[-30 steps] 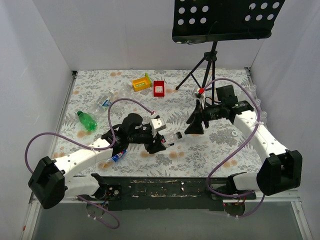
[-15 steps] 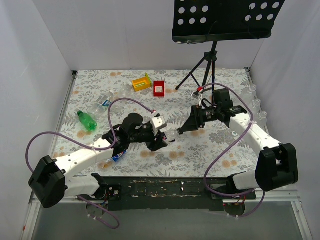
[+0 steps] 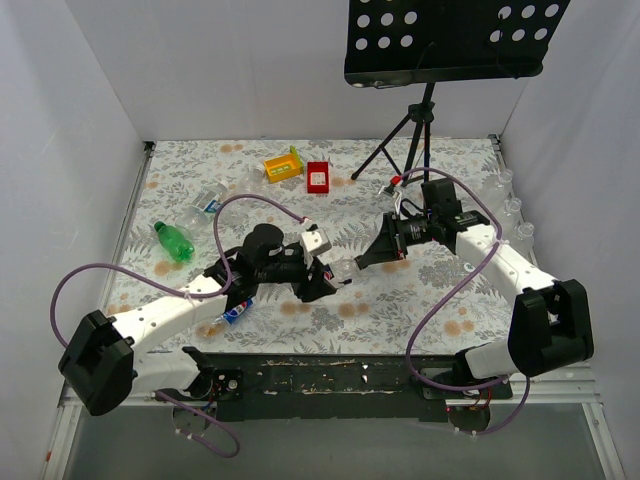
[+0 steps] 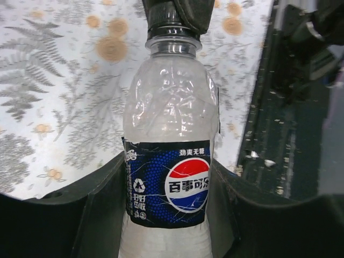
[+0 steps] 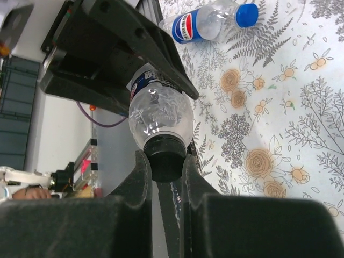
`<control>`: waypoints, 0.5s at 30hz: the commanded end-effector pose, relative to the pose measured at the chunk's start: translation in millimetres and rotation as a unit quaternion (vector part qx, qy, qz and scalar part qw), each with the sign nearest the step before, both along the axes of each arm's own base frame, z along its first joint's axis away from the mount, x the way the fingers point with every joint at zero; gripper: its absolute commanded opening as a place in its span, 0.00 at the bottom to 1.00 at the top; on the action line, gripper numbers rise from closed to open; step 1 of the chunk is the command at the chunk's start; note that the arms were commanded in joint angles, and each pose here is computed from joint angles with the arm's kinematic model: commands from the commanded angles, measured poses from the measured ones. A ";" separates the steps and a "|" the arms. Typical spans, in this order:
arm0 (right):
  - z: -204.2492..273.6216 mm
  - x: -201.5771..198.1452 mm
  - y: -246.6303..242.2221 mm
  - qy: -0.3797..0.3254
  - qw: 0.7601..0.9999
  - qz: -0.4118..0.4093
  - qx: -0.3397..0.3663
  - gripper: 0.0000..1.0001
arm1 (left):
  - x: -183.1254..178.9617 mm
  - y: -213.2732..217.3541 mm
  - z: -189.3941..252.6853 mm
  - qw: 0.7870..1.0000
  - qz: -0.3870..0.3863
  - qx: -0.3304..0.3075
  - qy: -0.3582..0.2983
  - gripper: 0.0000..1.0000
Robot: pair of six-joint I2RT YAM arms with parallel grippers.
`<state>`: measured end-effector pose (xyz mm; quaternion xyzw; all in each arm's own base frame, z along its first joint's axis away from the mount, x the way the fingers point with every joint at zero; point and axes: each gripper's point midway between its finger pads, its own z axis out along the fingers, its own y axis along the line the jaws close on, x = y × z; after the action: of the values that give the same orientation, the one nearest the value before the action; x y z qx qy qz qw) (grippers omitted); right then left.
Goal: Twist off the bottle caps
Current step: Unscrew the bottle cap from the plastic bottle.
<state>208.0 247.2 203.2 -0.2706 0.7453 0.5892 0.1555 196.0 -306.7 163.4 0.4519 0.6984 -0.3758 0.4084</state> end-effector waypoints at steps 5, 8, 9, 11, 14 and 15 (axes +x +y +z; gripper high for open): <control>48.6 -43.9 -1.9 -0.267 0.942 0.172 0.107 0.01 | -33.0 15.0 35.6 0.973 -0.132 -0.120 0.149 0.00; 50.7 -53.3 0.1 -0.380 0.886 0.243 0.106 0.01 | -49.1 21.0 38.9 0.949 -0.193 -0.134 0.211 0.00; 47.9 -51.9 0.5 -0.410 0.870 0.259 0.094 0.01 | -51.9 21.6 39.4 0.944 -0.204 -0.135 0.222 0.00; 38.4 -44.9 -0.8 -0.484 0.825 0.282 0.069 0.01 | -55.9 22.8 41.2 0.935 -0.225 -0.137 0.239 0.00; 22.7 -18.5 -1.2 -0.568 0.778 0.268 -0.019 0.01 | -55.9 22.6 43.4 0.930 -0.235 -0.137 0.246 0.00; 19.7 -12.6 -3.5 -0.586 0.767 0.258 -0.041 0.01 | -54.5 22.3 42.6 0.933 -0.231 -0.135 0.242 0.00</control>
<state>174.4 257.2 234.5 -0.6749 0.4737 0.4587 0.3312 159.5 -291.6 186.1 0.4154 0.6349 -0.6110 0.2257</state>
